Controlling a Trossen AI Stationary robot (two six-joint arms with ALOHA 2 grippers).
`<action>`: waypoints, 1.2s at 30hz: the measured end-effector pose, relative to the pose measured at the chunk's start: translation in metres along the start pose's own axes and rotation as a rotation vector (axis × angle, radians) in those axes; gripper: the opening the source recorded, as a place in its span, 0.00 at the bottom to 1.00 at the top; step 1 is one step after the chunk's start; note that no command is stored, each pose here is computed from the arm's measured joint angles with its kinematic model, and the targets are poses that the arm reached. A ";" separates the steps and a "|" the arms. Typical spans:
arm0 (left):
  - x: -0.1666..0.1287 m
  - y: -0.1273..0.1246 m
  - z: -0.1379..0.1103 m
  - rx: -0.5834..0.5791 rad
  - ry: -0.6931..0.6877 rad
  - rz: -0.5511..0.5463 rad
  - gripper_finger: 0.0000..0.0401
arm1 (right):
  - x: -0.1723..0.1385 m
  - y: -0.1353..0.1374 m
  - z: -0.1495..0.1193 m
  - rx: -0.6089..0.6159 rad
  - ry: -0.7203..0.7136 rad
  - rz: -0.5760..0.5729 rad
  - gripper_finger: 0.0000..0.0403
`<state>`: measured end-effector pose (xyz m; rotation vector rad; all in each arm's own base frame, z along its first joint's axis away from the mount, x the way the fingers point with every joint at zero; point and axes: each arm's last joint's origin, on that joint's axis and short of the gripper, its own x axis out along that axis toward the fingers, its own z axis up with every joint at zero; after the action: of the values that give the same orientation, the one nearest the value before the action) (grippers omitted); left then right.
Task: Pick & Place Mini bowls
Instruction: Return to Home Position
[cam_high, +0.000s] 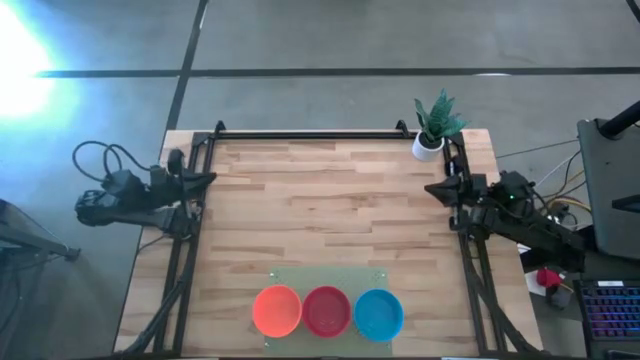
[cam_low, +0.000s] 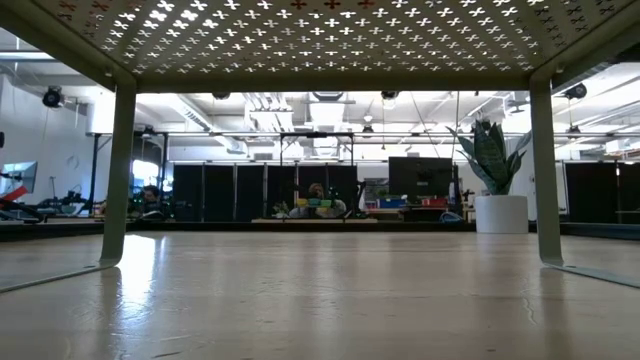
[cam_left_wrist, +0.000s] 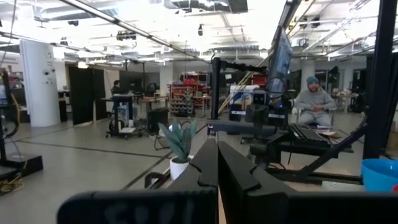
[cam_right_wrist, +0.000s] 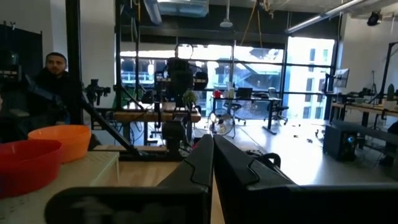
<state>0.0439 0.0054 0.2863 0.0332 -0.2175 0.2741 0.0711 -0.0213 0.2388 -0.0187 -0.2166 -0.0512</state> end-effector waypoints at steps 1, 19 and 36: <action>0.001 -0.001 -0.003 -0.001 -0.003 -0.004 0.00 | 0.001 0.000 -0.003 0.003 -0.001 0.000 0.02; 0.016 -0.011 -0.044 -0.005 -0.015 -0.014 0.00 | 0.005 -0.004 -0.033 0.065 0.024 0.005 0.02; 0.022 -0.019 -0.089 -0.039 -0.028 -0.044 0.00 | 0.006 -0.006 -0.055 0.073 0.012 0.009 0.02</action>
<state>0.0889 -0.0018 0.2044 0.0027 -0.2493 0.2260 0.0888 -0.0292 0.1865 0.0534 -0.2062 -0.0343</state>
